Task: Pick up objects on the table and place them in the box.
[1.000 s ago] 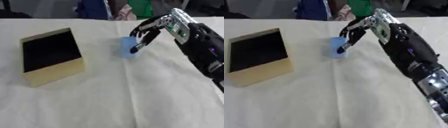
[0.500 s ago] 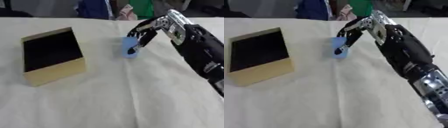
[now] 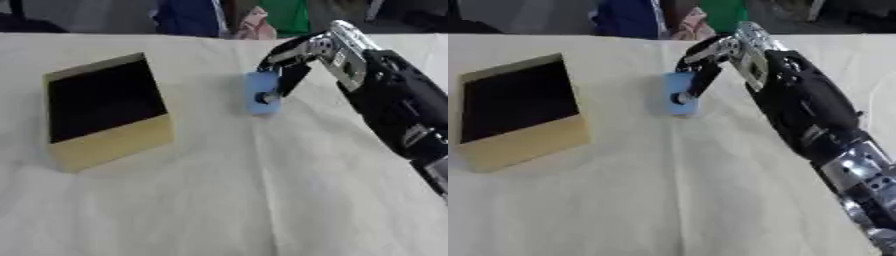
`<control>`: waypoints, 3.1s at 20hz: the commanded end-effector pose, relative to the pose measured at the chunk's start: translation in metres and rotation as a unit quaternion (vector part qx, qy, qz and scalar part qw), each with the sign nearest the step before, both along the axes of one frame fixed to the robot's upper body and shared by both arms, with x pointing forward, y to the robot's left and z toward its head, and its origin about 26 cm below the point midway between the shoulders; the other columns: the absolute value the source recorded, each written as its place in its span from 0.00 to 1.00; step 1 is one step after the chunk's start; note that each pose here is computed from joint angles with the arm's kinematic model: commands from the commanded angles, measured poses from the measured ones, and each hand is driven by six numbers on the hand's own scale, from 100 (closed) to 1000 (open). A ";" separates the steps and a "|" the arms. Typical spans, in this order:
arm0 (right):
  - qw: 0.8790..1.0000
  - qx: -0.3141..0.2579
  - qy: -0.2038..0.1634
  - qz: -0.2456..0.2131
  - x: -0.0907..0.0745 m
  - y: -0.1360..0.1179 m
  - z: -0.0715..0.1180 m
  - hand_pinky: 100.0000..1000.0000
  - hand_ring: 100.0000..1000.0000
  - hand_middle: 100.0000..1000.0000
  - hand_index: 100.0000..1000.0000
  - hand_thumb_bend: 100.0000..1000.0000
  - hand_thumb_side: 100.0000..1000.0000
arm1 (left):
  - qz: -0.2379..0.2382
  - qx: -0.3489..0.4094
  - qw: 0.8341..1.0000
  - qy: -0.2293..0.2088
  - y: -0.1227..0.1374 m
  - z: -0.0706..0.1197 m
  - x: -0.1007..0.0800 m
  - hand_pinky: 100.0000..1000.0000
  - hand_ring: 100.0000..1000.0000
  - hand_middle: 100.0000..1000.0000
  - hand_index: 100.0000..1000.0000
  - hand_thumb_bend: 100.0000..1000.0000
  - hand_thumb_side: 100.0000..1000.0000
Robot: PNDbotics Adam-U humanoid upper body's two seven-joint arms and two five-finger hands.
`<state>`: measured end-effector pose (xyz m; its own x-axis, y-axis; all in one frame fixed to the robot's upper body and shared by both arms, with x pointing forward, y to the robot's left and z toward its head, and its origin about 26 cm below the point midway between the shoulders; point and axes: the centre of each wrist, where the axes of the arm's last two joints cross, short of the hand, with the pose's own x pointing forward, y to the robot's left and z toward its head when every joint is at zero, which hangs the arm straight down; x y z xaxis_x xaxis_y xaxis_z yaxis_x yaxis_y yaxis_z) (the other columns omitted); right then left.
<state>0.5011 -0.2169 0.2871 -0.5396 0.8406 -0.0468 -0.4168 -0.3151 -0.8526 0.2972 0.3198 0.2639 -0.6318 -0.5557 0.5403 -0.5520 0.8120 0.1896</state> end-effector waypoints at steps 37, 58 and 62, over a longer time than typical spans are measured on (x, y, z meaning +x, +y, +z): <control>0.969 0.180 -0.118 0.121 -0.046 0.168 0.054 0.55 0.56 0.57 0.72 0.00 0.58 | -0.044 0.013 0.998 -0.036 -0.013 0.020 0.001 0.71 0.79 0.67 0.76 0.02 0.88; 0.973 0.183 -0.121 0.078 -0.039 0.216 0.001 0.63 0.64 0.64 0.79 0.00 0.63 | -0.054 0.008 0.998 -0.038 -0.016 0.021 0.002 0.70 0.78 0.67 0.76 0.02 0.89; 0.975 0.166 -0.129 0.076 -0.039 0.219 -0.004 0.76 0.75 0.76 0.89 0.00 0.70 | -0.055 0.007 0.998 -0.039 -0.017 0.021 0.002 0.70 0.78 0.67 0.76 0.02 0.89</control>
<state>0.4642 -0.0010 0.2731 -0.6621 0.7439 0.0906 -0.1817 -0.0421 -0.9825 0.3024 0.3041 0.2766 -0.7108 -0.4895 0.5051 -0.4773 0.8632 0.1647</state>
